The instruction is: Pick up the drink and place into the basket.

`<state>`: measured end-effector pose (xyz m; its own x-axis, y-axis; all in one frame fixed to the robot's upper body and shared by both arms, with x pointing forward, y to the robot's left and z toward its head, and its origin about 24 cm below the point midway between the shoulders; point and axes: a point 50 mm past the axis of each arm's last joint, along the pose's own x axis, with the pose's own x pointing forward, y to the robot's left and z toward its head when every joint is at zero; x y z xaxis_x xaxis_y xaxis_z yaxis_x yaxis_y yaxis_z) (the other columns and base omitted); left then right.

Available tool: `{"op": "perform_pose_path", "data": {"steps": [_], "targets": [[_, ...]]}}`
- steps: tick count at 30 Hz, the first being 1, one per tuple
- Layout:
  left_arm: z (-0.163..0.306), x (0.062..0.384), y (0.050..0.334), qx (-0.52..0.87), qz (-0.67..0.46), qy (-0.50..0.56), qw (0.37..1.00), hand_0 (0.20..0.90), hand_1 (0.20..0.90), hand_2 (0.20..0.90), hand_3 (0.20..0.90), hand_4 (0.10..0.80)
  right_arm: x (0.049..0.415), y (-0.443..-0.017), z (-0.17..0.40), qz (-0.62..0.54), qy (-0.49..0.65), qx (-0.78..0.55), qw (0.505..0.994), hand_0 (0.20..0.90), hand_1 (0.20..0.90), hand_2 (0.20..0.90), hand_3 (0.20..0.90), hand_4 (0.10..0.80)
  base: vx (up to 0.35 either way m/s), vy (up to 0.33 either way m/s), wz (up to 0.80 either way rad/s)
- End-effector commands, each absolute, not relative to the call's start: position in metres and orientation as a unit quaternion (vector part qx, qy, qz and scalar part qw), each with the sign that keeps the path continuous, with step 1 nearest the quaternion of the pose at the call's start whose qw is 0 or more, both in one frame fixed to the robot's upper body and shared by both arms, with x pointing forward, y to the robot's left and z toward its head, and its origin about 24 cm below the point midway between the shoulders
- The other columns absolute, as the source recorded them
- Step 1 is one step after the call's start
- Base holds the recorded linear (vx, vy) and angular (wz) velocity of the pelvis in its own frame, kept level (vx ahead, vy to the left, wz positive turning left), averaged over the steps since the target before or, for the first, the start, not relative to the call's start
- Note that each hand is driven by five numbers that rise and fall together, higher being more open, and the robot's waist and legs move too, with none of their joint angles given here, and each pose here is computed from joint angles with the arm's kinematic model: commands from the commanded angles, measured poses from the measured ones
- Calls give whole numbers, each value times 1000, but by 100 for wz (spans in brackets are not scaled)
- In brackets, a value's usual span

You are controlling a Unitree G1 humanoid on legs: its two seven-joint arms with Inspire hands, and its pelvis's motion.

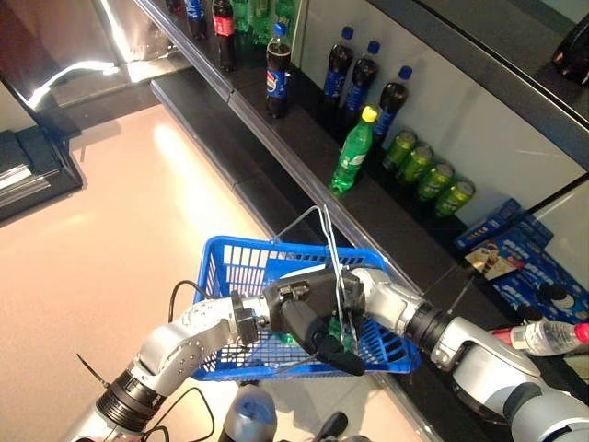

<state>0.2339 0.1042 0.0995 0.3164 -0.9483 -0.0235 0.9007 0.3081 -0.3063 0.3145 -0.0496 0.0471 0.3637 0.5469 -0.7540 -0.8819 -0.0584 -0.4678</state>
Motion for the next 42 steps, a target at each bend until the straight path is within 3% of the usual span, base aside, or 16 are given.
{"op": "perform_pose_path", "data": {"steps": [1,14,24,34,42], "targets": [[197,208,72,-241,-671,-217,667,300,300,300,200,100,317,-50,55,527,146,-489,680,900,900,900,900,800,11,34,-3],[193,229,108,-256,-556,-241,753,300,300,300,200,100,317,-79,72,482,116,-465,734,900,900,900,900,800,7,21,-7],[181,242,141,-270,-444,-251,817,300,300,300,200,100,314,-109,90,404,52,-412,815,900,900,900,900,800,6,21,-12],[161,242,180,-284,-300,-275,868,300,300,300,200,100,283,-155,82,243,-45,-259,934,900,900,900,900,800,-6,35,-20],[142,237,215,-283,-188,-288,895,300,300,300,200,100,255,-174,70,156,-88,-169,969,900,900,900,900,800,-4,10,-19]]}}
